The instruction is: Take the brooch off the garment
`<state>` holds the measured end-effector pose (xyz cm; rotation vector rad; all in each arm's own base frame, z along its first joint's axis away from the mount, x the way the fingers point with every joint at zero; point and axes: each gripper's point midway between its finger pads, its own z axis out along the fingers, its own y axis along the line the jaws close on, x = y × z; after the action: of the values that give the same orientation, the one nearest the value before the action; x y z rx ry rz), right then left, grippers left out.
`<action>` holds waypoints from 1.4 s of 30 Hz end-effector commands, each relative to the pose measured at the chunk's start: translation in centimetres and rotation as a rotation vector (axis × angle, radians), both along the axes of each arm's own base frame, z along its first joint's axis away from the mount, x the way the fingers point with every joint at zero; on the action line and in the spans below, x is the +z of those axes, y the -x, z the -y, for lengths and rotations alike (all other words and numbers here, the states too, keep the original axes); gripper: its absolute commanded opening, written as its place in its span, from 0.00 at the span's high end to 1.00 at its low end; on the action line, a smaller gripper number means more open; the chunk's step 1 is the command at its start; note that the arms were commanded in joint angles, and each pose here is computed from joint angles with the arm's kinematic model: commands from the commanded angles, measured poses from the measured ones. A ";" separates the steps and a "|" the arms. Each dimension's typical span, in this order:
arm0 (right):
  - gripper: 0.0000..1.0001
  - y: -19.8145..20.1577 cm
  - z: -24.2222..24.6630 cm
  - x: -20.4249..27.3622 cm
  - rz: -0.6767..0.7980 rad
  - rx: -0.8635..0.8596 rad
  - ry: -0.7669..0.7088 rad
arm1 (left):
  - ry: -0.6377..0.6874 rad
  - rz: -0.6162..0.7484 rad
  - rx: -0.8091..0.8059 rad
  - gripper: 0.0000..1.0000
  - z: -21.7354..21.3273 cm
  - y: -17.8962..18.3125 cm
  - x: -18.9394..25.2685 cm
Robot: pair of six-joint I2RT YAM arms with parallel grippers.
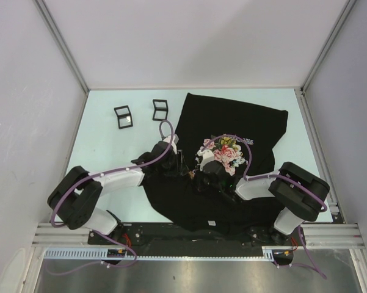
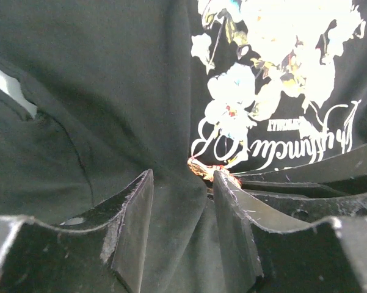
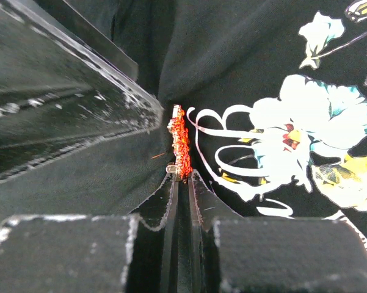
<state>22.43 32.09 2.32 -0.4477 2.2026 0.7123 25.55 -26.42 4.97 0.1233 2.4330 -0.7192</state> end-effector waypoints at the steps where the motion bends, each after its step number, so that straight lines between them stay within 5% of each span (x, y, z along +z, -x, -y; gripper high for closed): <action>1: 1.00 -0.6 -0.1 0.5 0.016 -0.031 -0.001 | 0.035 0.062 0.028 0.52 -0.1 -0.7 1.8; 10: 1.00 -0.9 0.5 1.4 0.078 -0.050 0.086 | 0.012 0.024 0.028 0.53 -1.6 1.3 -0.3; 27: 1.00 -1.2 3.3 1.3 0.308 -0.151 0.616 | -0.031 0.006 0.107 0.56 -4.7 3.1 -2.3; 42: 1.00 -0.5 3.1 5.7 0.183 -0.055 0.415 | 0.063 0.035 0.065 0.47 -4.1 4.1 0.9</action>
<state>22.72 28.65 5.79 -0.6398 2.1560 0.0464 21.99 -21.72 4.20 0.0276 2.3983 -0.6661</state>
